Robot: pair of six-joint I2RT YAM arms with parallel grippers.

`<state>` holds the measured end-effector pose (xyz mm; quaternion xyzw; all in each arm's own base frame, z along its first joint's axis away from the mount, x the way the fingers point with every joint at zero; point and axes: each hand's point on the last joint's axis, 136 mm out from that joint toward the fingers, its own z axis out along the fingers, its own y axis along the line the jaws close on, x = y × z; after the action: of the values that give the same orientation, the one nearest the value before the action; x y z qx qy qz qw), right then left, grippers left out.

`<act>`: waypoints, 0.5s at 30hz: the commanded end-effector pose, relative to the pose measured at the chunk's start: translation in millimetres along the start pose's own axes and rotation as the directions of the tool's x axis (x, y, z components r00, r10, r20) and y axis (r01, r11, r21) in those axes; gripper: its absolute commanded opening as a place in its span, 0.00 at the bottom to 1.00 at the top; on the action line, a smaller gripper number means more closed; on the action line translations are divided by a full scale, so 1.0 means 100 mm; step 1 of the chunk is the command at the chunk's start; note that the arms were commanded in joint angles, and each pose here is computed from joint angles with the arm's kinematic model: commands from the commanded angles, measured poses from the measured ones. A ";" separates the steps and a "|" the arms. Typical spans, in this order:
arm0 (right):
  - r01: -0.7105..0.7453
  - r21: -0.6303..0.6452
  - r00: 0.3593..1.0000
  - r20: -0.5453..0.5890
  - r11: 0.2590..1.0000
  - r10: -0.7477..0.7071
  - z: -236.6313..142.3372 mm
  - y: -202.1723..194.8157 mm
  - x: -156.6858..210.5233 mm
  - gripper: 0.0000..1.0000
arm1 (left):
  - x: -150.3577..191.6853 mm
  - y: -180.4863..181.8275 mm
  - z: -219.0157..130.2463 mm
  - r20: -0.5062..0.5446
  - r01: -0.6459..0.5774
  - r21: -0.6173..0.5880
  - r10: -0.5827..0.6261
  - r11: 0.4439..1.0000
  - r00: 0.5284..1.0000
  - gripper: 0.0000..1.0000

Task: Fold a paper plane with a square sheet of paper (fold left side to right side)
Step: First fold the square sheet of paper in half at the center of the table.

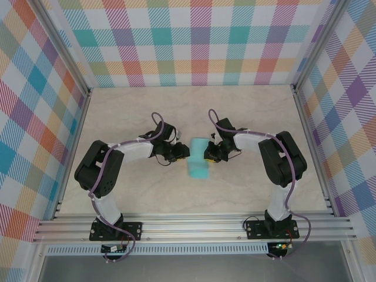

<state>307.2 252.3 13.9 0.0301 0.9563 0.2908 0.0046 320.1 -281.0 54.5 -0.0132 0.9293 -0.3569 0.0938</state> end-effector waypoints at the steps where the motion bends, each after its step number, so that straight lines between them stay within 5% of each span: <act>1: -0.043 0.128 0.996 -0.070 0.991 0.052 0.16 -0.35 0.20 0.12 | 0.09 -0.31 0.02 -0.022 -0.053 0.102 0.056 0.993 0.998 0.29; 15: -0.044 0.135 0.996 -0.070 0.990 0.053 0.15 -0.37 0.21 0.12 | 0.53 -0.03 0.38 -0.155 -0.026 -0.012 0.024 1.000 0.988 0.29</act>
<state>307.0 252.3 13.8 0.0300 0.9564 0.2906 0.0045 291.8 -319.7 29.3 0.0258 0.9287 -0.3667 0.0485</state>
